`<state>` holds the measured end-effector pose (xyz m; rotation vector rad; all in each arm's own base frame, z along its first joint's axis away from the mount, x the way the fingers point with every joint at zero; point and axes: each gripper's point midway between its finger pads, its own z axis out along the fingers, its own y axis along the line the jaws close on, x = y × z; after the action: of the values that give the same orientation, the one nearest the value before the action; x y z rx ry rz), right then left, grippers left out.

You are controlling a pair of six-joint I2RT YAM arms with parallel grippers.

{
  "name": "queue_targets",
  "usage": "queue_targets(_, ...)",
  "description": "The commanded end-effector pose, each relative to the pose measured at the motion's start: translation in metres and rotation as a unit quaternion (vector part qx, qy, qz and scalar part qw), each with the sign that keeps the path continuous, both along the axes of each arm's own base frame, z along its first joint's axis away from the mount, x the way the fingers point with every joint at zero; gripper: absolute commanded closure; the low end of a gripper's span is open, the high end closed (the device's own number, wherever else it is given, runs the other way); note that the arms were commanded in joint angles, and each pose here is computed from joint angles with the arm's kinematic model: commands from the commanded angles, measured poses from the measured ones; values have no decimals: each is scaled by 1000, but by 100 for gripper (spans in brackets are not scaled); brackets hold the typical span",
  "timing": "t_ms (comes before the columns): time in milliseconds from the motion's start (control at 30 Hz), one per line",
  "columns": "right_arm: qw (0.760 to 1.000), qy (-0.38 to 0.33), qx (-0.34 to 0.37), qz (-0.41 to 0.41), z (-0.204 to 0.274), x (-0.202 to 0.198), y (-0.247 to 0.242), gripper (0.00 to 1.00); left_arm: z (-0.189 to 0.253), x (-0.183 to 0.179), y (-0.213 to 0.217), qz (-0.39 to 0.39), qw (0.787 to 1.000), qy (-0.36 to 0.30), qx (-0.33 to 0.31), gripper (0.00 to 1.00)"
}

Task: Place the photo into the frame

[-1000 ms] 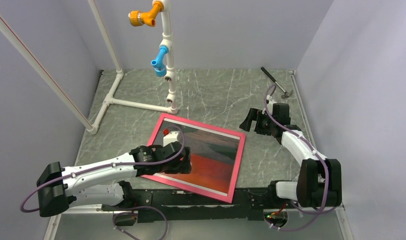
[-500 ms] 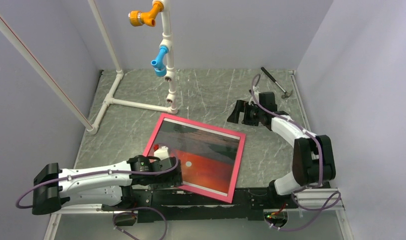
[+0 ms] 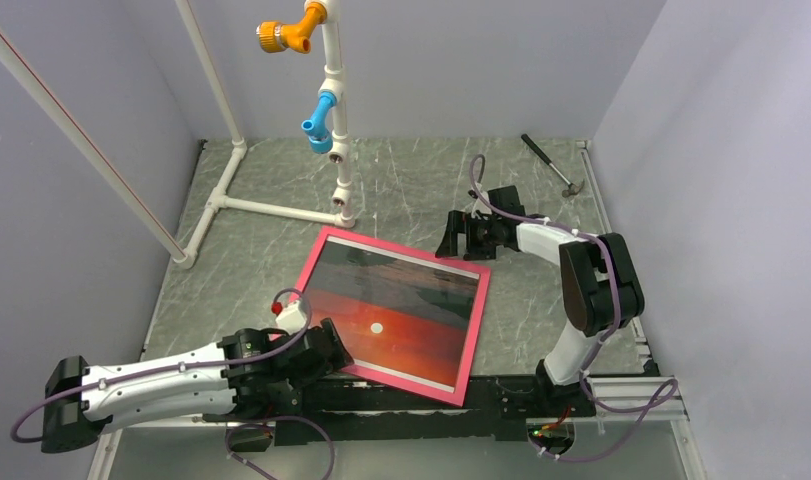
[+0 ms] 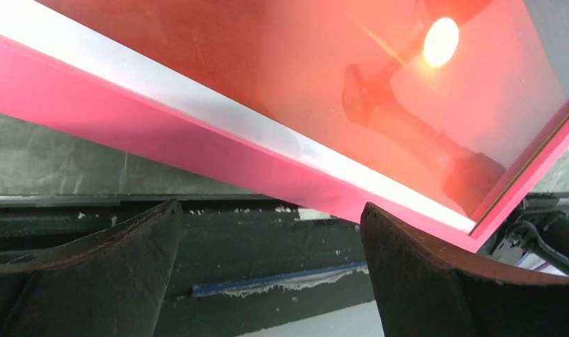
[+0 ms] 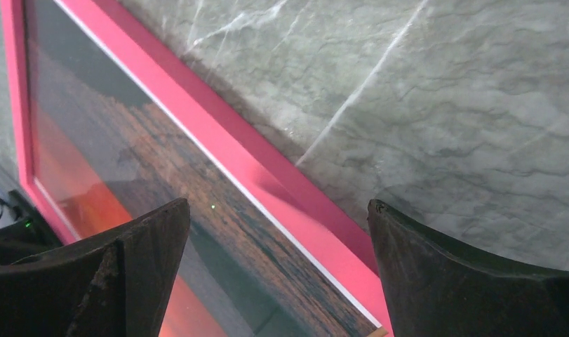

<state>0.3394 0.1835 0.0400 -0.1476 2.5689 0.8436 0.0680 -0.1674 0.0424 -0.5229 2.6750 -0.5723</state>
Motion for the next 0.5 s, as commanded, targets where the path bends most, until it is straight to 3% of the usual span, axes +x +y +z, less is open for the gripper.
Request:
queue_targets(0, 999, 28, 22, 36, -4, -27, 8, 0, -4, 14, -9, 41, 998, -17, -41, 1)
queue_targets(167, 997, 55, 22, 49, -10, -53, 3, 0, -6, 22, -24, 38, 996, -27, -70, 3)
queue_targets(467, 996, 79, 22, 39, -8, -71, -12, 0, -3, 24, -70, -39, 996, -25, -78, 6)
